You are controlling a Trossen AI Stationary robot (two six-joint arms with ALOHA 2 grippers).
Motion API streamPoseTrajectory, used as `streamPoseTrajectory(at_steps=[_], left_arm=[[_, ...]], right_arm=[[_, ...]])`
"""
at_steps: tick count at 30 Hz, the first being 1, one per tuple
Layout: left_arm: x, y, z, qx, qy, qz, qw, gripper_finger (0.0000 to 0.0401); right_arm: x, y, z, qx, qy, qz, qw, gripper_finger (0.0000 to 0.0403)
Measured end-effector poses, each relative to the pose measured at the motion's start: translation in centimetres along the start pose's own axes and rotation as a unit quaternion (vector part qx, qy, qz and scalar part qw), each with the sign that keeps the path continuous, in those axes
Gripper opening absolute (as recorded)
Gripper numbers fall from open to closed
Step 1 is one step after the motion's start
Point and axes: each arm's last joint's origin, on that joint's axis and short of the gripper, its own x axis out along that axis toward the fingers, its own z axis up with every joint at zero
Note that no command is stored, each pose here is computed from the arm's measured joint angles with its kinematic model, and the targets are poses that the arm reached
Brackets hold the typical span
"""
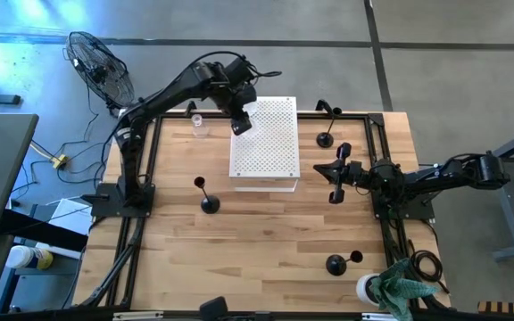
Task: Pick & Place candle stick holders
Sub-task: Put the bottom transparent candle holder on the shelf aligned with the other transparent candle holder
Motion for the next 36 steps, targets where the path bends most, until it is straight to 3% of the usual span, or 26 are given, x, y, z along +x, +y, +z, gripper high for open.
streamPoseTrajectory(at_steps=[36], left_arm=[[1.05, 0.18, 0.06, 0.013, 0.018, 0.013, 1.000, 0.0186]], right_arm=[[0.00, 0.01, -0.08, -0.002, 0.004, 0.001, 1.000, 0.0000]])
